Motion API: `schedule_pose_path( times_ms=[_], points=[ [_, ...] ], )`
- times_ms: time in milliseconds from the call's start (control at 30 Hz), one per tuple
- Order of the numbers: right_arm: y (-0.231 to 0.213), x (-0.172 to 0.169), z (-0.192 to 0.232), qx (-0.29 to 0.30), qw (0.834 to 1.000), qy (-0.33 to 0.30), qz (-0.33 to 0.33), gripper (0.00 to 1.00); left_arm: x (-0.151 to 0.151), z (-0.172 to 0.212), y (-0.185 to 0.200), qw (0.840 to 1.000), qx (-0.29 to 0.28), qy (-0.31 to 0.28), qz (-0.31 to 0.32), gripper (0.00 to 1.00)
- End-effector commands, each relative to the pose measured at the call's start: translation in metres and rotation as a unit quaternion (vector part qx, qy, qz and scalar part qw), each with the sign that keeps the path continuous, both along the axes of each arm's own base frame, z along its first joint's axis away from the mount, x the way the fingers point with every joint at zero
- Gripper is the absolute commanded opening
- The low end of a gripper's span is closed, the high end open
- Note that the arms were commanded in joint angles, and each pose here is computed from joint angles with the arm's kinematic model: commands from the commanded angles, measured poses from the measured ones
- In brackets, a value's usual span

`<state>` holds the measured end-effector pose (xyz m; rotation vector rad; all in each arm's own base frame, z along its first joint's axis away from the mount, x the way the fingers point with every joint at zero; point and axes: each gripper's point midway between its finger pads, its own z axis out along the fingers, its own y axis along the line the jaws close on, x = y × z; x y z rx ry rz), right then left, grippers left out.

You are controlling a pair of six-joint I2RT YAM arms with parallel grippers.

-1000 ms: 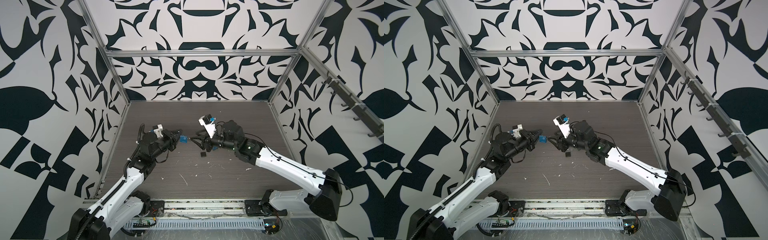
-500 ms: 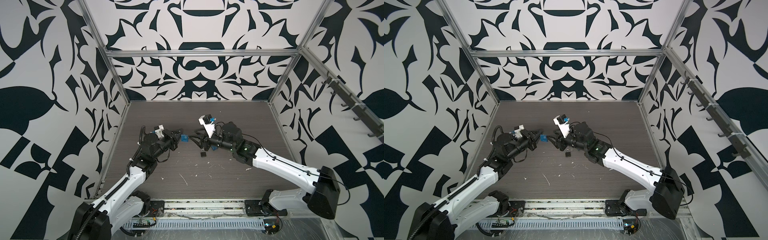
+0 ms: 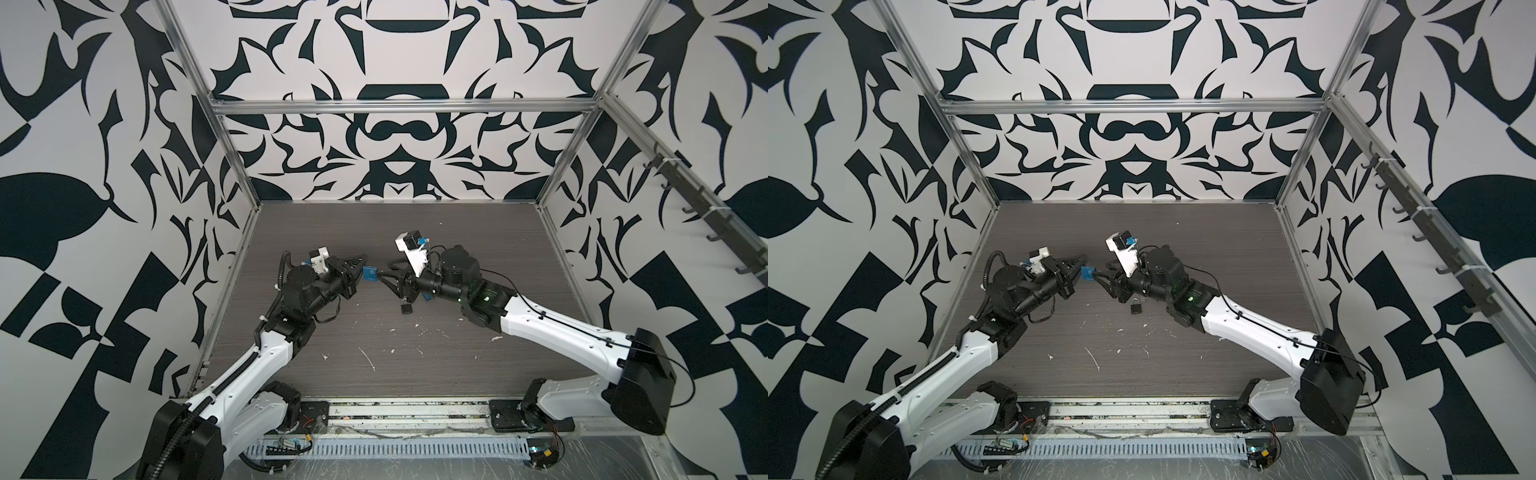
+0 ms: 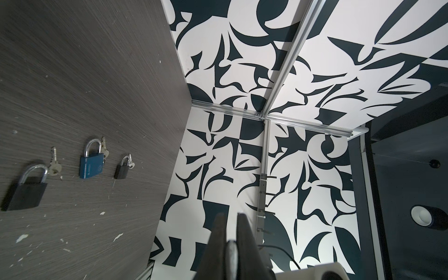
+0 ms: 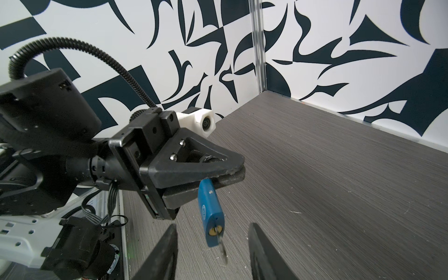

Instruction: Lock with the key

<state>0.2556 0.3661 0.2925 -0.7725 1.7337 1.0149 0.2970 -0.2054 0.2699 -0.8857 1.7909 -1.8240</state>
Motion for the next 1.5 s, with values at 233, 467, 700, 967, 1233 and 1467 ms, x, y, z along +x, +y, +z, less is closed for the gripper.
schedule_pose_path(
  times_ms=[233, 467, 700, 967, 1233, 1467],
  points=[
    [0.012, 0.005, 0.011, 0.035, 0.999, 0.017, 0.019, 0.47, -0.002, 0.029, -0.006, 0.999, -0.026, -0.041, -0.017, 0.0],
    [0.018, 0.008, 0.014, 0.048, 0.998, 0.029, 0.027, 0.4, -0.001, 0.031, -0.009, 0.998, -0.032, -0.046, -0.023, 0.0],
    [0.02, 0.009, 0.015, 0.052, 0.997, 0.036, 0.031, 0.36, 0.001, 0.029, -0.01, 0.998, -0.032, -0.044, -0.025, 0.0],
    [0.022, 0.011, 0.012, 0.055, 0.996, 0.053, 0.039, 0.25, 0.002, 0.03, -0.012, 0.998, -0.035, -0.046, -0.027, 0.0],
    [0.02, 0.014, 0.012, 0.065, 0.994, 0.076, 0.038, 0.0, 0.004, 0.022, -0.012, 0.998, -0.025, -0.044, -0.026, 0.0],
    [0.001, 0.019, 0.024, 0.101, 0.987, 0.122, 0.026, 0.0, 0.011, 0.028, -0.018, 0.99, 0.063, -0.101, -0.074, 0.97]
  ],
)
